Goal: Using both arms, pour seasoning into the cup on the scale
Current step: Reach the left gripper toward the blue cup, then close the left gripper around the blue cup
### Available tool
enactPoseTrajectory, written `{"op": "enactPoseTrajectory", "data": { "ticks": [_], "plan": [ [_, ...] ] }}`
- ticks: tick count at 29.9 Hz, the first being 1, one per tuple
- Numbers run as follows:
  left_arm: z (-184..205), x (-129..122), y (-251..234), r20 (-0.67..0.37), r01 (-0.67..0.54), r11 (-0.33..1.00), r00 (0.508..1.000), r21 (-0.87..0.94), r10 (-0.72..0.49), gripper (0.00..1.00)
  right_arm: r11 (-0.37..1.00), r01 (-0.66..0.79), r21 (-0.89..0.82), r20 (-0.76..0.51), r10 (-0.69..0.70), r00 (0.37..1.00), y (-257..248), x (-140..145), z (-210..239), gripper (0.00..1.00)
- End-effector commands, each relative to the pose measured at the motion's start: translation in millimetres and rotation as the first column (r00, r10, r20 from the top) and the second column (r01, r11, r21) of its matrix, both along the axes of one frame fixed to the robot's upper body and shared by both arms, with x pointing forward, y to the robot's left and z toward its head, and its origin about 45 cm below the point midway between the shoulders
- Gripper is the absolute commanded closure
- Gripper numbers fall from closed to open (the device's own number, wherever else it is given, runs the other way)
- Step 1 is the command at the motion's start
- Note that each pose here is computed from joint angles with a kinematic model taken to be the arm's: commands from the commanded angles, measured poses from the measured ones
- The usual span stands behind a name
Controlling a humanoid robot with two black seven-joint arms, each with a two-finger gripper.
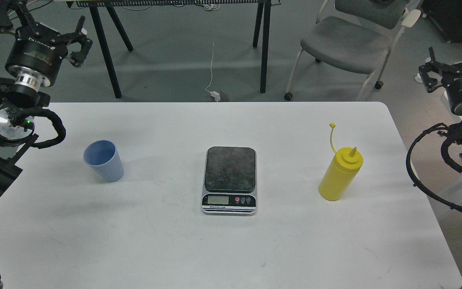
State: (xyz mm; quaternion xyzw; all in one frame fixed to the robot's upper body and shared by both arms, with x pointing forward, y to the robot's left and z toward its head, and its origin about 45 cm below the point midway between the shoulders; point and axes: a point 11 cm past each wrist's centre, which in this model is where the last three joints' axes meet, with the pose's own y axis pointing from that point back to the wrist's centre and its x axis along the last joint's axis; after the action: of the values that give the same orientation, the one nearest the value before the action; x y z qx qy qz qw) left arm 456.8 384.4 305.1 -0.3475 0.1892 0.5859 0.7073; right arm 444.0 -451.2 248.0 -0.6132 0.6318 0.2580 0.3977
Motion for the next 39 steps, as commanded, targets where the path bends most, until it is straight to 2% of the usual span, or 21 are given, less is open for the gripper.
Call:
{"op": "enactPoseTrajectory", "data": {
  "ticks": [1,7,9,10,11,15,17,20,24,28,33,36,39],
  "plan": [
    [-5.1,-3.1,4.8,-0.010,-0.012,1.000,1.000,0.004,0.012,0.01,1.000,0.002,-0.002,-0.024,-0.002,1.000,-2.0,-5.2,-10.0,0.00],
    [-4.8,-5.2,4.0,-0.015,-0.001,1.000,1.000,0.009,0.001,0.01,1.000,-0.011,-0.005,-0.023,0.011,1.000,1.6,-4.7,-9.6,0.00],
    [0.9,-10.3,3.2,-0.014,0.061,0.996,0.998,0.060,-0.060,0.01,1.000,-0.021,-0.005,-0.009,0.021,1.000,4.1,-3.8,-4.6,0.00],
    [7.8,-17.1,-7.1,0.004,0.158,0.979,0.987,0.127,-0.160,0.01,1.000,-0.029,-0.007,0.000,0.029,1.000,5.1,-3.5,-0.8,0.00],
    [16.5,-22.6,-11.0,0.010,0.199,0.957,0.978,0.212,-0.206,0.02,0.999,-0.034,-0.008,0.004,0.034,0.999,5.7,-4.0,0.7,0.00],
    [30.2,-34.7,-14.2,-0.023,0.244,0.810,0.961,0.533,-0.275,0.04,0.999,-0.032,-0.022,0.002,0.032,0.999,0.0,-8.7,1.4,0.00],
    [26.4,-38.5,-16.2,-0.058,0.258,0.696,0.953,0.670,-0.297,0.04,0.999,-0.027,-0.022,0.000,0.027,1.000,-1.1,-9.7,0.0,0.00],
    [20.2,-46.0,-11.7,-0.123,0.250,0.410,0.943,0.877,-0.310,0.04,0.999,-0.023,-0.023,-0.011,0.023,1.000,-3.3,-12.9,-4.8,0.00],
    [-1.4,-48.9,-10.1,-0.201,0.219,0.028,0.933,0.975,-0.298,0.04,1.000,-0.018,-0.022,-0.023,0.018,1.000,-5.0,-16.9,-11.0,0.00],
    [-23.3,-50.1,-2.5,-0.228,0.145,-0.313,0.942,0.939,-0.248,0.05,1.000,-0.012,-0.019,-0.023,0.012,1.000,-6.6,-18.1,-11.8,0.00],
    [-69.7,-62.8,11.0,-0.271,0.056,-0.660,0.935,0.749,-0.229,0.10,1.000,-0.005,-0.026,-0.022,0.005,1.000,-11.4,-19.7,-9.9,0.00],
    [-96.6,-73.3,24.8,-0.307,0.038,-0.753,0.926,0.657,-0.220,0.14,0.999,-0.012,-0.034,-0.013,0.011,1.000,-12.1,-19.6,-4.4,0.00],
    [-118.3,-81.4,36.6,-0.337,0.053,-0.788,0.920,0.613,-0.200,0.19,0.999,-0.011,-0.040,-0.009,0.011,1.000,-14.4,-20.3,-1.7,0.00]
  ]
}}
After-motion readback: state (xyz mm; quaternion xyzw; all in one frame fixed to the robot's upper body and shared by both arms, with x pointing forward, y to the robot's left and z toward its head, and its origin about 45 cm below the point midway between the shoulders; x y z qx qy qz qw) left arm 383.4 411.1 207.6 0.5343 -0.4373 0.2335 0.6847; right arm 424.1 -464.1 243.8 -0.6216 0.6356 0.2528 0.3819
